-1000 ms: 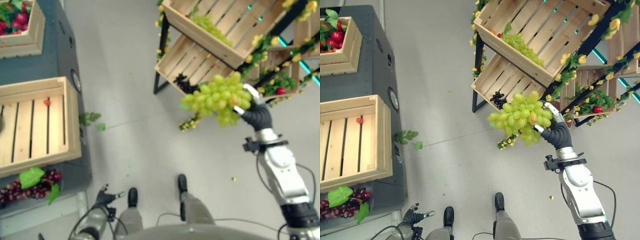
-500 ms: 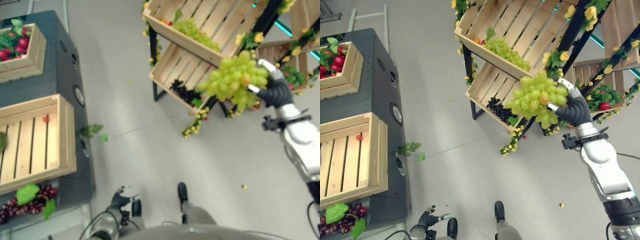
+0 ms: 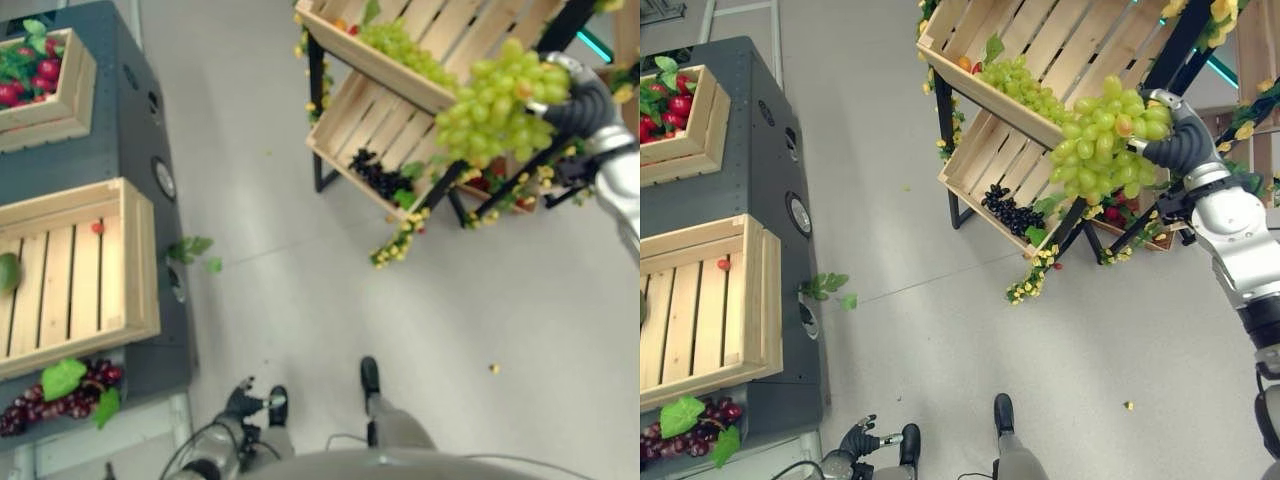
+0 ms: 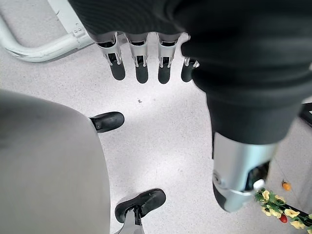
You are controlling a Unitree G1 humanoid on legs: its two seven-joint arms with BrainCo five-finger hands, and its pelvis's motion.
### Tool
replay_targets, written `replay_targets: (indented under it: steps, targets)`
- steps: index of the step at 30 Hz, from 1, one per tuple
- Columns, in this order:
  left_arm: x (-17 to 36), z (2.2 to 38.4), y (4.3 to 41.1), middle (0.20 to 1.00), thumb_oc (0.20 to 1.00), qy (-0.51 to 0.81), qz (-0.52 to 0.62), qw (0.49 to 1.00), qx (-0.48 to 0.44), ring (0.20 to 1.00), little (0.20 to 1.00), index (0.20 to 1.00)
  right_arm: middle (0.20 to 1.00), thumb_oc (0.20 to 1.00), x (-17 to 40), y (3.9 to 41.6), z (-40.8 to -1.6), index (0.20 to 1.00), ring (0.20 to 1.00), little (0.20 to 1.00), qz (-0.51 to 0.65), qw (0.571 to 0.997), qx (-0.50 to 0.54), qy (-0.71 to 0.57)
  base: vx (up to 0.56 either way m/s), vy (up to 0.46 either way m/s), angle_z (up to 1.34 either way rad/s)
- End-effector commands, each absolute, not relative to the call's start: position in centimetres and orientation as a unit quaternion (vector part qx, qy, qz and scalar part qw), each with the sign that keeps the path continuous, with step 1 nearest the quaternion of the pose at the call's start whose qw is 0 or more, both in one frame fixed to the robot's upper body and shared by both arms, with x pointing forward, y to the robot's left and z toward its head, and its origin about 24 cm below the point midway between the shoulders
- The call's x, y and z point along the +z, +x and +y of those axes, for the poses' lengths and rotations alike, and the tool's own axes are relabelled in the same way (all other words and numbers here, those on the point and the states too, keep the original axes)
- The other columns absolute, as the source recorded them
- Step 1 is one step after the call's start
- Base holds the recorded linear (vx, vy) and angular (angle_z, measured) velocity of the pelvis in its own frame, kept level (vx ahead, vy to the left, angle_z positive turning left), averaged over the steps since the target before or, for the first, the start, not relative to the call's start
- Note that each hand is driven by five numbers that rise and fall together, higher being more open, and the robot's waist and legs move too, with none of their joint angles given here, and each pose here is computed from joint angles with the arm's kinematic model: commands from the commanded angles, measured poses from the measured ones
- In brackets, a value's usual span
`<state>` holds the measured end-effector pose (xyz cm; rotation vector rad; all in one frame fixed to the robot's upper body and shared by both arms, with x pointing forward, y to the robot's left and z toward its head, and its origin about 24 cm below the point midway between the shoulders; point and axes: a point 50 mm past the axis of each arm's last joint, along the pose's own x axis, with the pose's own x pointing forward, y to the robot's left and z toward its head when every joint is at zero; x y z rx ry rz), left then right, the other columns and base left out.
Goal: Pick up the fruits from the basket on one side to the basket on the other side
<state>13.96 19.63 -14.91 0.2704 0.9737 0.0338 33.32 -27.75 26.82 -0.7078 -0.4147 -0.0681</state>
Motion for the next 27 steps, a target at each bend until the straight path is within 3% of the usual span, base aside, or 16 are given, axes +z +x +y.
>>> replay_targets:
  steps: [1, 16, 27]
  targets:
    - [-15.1, 19.6, 14.1, 1.0, 1.0, 0.157, 0.474, 0.866, -0.006, 1.0, 1.0, 1.0, 0.2, 0.2, 32.1, 32.8, -24.4, 0.2, 0.2, 0.2, -0.33, 0.903, -0.013, -0.274, 0.0, 0.0, 0.0]
    - [-15.2, 19.2, 14.0, 1.0, 1.0, 0.182, 0.48, 0.858, -0.026, 1.0, 1.0, 1.0, 0.2, 0.2, 34.9, 34.4, -18.0, 0.2, 0.2, 0.2, -0.388, 0.894, 0.04, -0.221, 0.0, 0.002, 0.0]
    - [-15.3, 19.7, 13.5, 1.0, 1.0, 0.187, 0.487, 0.853, -0.034, 1.0, 1.0, 1.0, 0.2, 0.2, 39.8, 35.0, -18.9, 0.2, 0.2, 0.2, -0.395, 0.881, -0.014, -0.258, 0.0, 0.004, 0.03]
